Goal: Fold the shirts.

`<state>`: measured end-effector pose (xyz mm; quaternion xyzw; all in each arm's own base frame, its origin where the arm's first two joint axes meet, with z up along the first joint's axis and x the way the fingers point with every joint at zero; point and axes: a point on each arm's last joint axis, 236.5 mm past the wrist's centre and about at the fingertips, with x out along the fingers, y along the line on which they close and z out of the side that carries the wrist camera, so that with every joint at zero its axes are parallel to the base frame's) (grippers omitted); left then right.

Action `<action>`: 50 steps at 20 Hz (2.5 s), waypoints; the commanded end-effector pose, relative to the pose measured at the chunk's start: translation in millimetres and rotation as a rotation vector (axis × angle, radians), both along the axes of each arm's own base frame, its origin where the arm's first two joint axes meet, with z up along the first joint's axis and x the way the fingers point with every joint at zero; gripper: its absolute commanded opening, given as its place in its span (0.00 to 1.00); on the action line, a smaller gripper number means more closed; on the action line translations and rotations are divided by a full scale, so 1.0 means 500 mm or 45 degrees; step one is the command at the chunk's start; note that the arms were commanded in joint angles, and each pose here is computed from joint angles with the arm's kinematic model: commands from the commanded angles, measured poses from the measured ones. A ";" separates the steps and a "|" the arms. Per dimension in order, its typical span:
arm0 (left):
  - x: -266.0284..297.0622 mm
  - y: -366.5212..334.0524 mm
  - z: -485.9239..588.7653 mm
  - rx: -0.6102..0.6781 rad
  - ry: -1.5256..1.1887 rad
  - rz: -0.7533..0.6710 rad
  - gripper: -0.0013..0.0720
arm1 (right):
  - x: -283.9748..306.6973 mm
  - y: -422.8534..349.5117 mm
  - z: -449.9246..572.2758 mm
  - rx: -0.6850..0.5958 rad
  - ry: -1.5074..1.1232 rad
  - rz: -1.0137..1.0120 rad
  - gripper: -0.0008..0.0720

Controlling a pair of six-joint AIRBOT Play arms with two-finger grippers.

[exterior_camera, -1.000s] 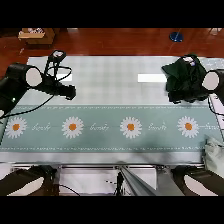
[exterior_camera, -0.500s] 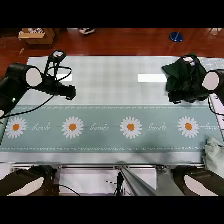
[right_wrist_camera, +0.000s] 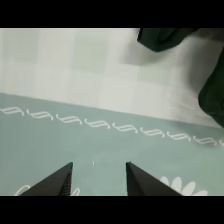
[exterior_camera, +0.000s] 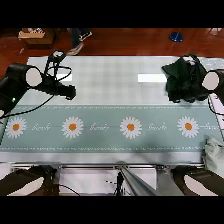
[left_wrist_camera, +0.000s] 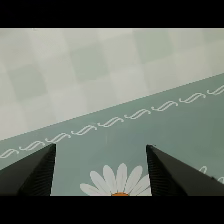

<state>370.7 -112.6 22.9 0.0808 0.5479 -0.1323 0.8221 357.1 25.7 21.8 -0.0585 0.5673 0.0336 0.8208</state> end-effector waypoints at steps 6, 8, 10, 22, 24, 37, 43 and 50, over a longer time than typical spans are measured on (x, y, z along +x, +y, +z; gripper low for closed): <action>0.098 -0.021 0.055 -0.068 -0.303 0.004 0.88 | 0.162 -0.010 0.105 -0.061 -0.519 0.048 0.65; 0.126 -0.011 0.074 -0.048 -0.393 0.003 0.91 | 0.205 -0.071 0.156 -0.177 -0.693 -0.017 0.73; 0.138 0.014 0.079 -0.035 -0.417 0.033 0.97 | 0.222 -0.162 0.167 -0.221 -0.716 -0.171 0.84; 0.117 0.047 0.056 -0.045 -0.313 0.103 1.00 | 0.361 -0.370 -0.006 0.030 -0.563 -0.611 0.84; 0.114 0.038 0.055 -0.051 -0.310 0.093 1.00 | 0.381 -0.367 -0.052 0.060 -0.558 -0.618 0.84; 0.094 -0.014 0.057 -0.083 -0.281 0.032 1.00 | 0.393 -0.352 -0.242 0.186 -0.426 -0.747 0.07; 0.121 -0.022 0.184 -0.108 -0.373 0.024 1.00 | 0.413 -0.355 0.150 0.110 -0.904 -0.580 0.07; 0.075 -0.012 0.459 -0.152 -0.539 0.009 1.00 | 0.209 -0.204 0.649 0.122 -1.439 -0.361 0.07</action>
